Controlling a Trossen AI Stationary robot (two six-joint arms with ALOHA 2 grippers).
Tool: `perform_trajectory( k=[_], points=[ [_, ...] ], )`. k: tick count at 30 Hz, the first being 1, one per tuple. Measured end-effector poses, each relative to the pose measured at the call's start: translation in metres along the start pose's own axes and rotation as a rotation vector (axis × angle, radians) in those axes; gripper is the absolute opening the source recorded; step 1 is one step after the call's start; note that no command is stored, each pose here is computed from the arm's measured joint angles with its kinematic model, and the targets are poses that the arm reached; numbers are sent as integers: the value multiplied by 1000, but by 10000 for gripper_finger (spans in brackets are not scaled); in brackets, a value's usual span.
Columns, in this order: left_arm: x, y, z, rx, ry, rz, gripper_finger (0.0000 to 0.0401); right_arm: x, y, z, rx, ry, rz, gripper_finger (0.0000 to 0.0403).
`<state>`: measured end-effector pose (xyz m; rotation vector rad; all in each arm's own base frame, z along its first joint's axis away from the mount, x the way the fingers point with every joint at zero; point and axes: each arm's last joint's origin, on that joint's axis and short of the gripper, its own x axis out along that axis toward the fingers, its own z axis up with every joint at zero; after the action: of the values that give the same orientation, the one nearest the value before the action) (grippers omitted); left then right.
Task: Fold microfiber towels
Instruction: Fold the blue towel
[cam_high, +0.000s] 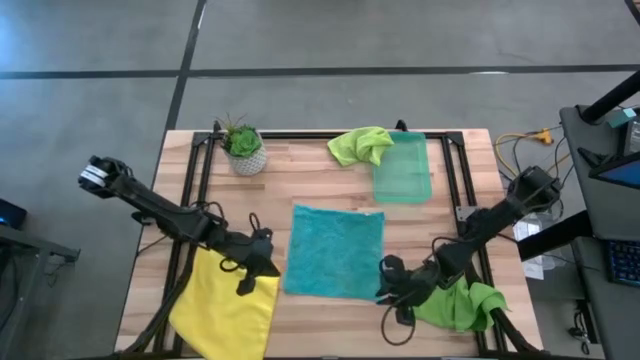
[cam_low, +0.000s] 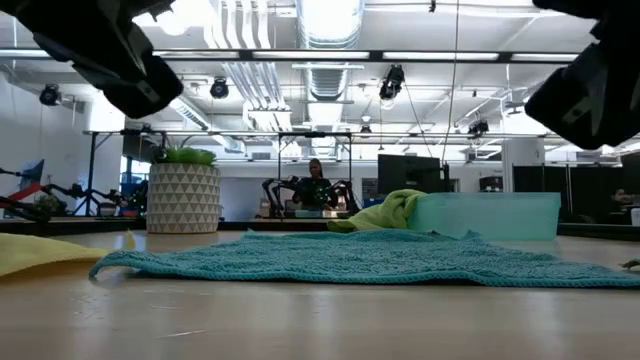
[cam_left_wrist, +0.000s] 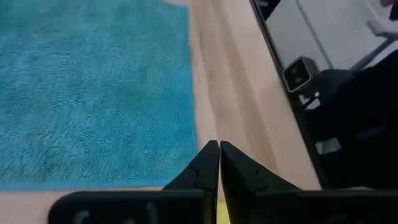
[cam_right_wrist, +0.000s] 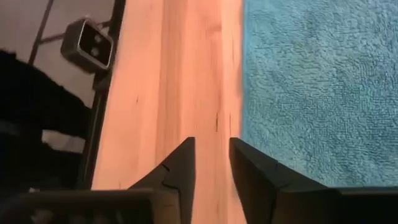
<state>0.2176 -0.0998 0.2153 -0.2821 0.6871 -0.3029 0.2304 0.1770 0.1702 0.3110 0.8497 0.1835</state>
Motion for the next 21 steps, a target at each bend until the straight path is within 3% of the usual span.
perform_trajectory(
  k=[4, 10, 15, 21],
  points=[
    [17, 3, -8, 74, 74, 5, 24, 3, 1, -2, 27, 0, -9, 148],
    [45, 8, -18, 211, 128, 13, 121, 8, 0, -5, -29, 5, -31, 211],
    [66, 11, -26, 247, 207, 3, 189, 11, 0, -7, -43, 12, -36, 217],
    [85, 12, -36, 274, 273, -4, 209, 11, -1, -7, -40, 11, -38, 205]
  ],
)
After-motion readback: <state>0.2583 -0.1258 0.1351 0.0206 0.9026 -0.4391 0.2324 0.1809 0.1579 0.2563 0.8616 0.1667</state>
